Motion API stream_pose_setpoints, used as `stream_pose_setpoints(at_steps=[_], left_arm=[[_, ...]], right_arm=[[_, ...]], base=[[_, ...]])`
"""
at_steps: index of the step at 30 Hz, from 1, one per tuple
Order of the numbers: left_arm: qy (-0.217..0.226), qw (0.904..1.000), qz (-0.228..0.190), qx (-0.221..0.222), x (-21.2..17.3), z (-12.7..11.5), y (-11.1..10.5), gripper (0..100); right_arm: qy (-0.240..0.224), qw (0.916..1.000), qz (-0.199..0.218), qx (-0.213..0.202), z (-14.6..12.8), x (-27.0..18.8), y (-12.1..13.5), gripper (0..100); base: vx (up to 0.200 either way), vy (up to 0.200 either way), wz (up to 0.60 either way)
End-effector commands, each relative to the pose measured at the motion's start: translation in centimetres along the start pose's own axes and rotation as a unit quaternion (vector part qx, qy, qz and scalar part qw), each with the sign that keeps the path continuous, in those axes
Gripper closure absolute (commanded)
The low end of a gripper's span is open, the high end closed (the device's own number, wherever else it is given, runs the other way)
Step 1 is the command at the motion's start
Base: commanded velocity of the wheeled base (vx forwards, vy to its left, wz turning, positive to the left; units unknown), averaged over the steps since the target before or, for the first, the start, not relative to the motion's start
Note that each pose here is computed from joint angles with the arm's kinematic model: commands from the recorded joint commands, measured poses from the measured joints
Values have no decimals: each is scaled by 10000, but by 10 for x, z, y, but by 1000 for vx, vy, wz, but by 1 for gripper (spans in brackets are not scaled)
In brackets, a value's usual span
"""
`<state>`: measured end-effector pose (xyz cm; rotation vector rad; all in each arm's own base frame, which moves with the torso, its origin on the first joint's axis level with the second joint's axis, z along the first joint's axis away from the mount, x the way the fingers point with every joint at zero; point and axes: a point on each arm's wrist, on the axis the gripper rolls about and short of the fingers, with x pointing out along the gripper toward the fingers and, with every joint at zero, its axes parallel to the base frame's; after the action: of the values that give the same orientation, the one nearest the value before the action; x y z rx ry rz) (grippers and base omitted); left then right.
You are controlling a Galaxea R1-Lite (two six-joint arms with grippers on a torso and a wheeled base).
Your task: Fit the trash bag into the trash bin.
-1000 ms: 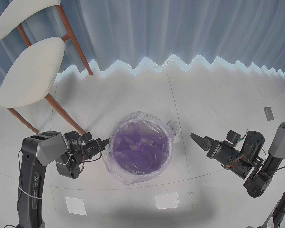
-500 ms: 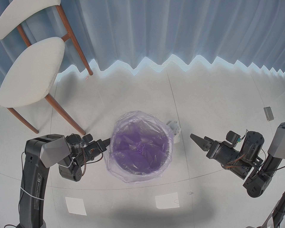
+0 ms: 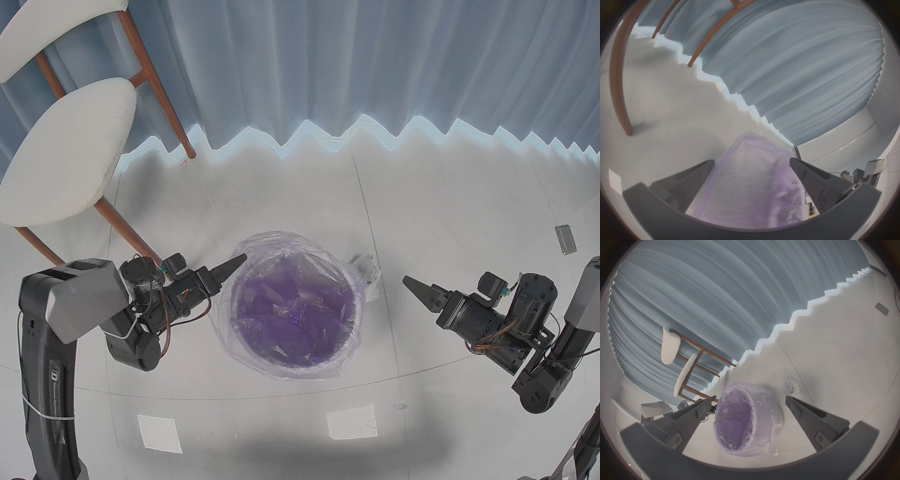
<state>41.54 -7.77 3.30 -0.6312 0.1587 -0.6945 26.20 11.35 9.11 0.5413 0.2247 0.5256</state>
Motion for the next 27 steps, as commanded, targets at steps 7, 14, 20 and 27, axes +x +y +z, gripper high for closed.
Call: stream_pose_setpoints(at_steps=[7, 14, 20, 27], left_arm=[[-613, 9946, -632, 543, -39, 70, -100, 0], [-739, 9905, -856, 784, -49, 80, -126, 0], [-1014, 9832, -1092, 1052, -63, 100, -152, 0], [-1098, 9786, -1278, 1179, -73, 109, -166, 0]], right_arm=[[-624, 9964, 62, 566, 24, 27, -12, 0], [-512, 9965, -217, 630, 18, 31, -32, 0], [-223, 9963, -446, 695, 23, 52, -36, 0], [501, 9934, -920, 477, 33, 100, -44, 0]], base=[[0, 0, 0], [0, 0, 0], [0, -200, 0], [0, -200, 0]])
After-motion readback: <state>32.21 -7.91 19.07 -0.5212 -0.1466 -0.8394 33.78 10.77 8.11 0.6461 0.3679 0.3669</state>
